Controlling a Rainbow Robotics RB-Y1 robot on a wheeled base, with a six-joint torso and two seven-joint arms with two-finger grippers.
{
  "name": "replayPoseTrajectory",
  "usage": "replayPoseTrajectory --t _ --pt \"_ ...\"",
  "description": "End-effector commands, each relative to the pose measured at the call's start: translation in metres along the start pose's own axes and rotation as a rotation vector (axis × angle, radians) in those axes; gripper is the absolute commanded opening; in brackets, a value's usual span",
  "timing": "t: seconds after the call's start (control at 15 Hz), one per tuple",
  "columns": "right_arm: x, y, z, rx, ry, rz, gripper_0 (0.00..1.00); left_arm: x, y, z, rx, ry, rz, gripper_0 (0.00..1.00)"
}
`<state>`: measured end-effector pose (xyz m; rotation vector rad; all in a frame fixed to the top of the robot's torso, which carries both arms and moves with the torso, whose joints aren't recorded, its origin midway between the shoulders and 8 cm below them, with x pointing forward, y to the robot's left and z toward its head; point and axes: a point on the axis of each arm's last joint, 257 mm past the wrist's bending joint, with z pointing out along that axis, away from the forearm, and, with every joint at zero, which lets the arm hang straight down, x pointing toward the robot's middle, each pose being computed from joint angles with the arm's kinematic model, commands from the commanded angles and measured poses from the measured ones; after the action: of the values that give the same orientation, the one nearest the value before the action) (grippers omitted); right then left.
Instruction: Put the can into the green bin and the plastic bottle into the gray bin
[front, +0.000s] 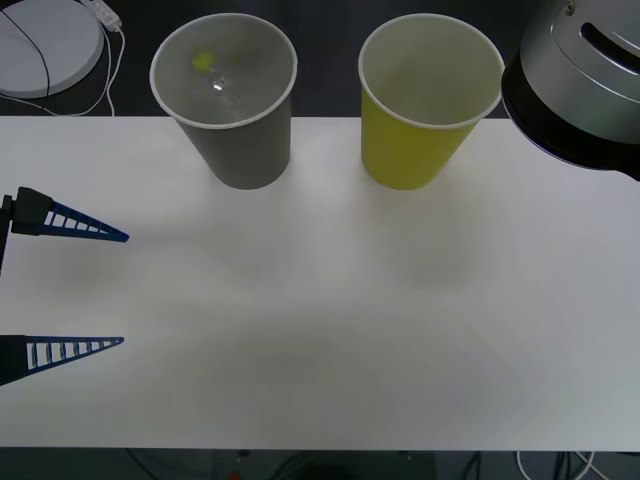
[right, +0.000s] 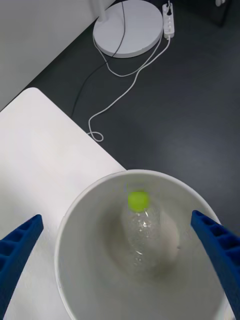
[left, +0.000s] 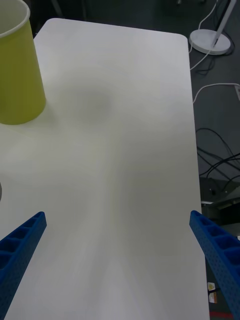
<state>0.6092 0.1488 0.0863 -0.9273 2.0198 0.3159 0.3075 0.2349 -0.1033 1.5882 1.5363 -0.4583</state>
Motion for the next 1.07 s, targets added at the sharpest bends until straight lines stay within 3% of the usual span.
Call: replayPoseTrajectory --t 0.07,0.53,0.87,1.07 --pt "0.000 0.001 0.000 -0.002 0.000 -0.002 1.00 0.000 0.000 0.000 0.000 0.000 0.000 1.00" --pt "0.004 0.003 0.002 -0.025 0.001 -0.022 1.00 0.000 0.000 0.000 0.000 0.000 0.000 1.00" --pt "0.010 -0.008 -0.004 -0.133 -0.045 0.002 1.00 0.000 0.000 0.000 0.000 0.000 0.000 1.00" --pt "0.022 -0.016 -0.015 -0.202 -0.035 -0.004 1.00 0.000 0.000 0.000 0.000 0.000 0.000 1.00"
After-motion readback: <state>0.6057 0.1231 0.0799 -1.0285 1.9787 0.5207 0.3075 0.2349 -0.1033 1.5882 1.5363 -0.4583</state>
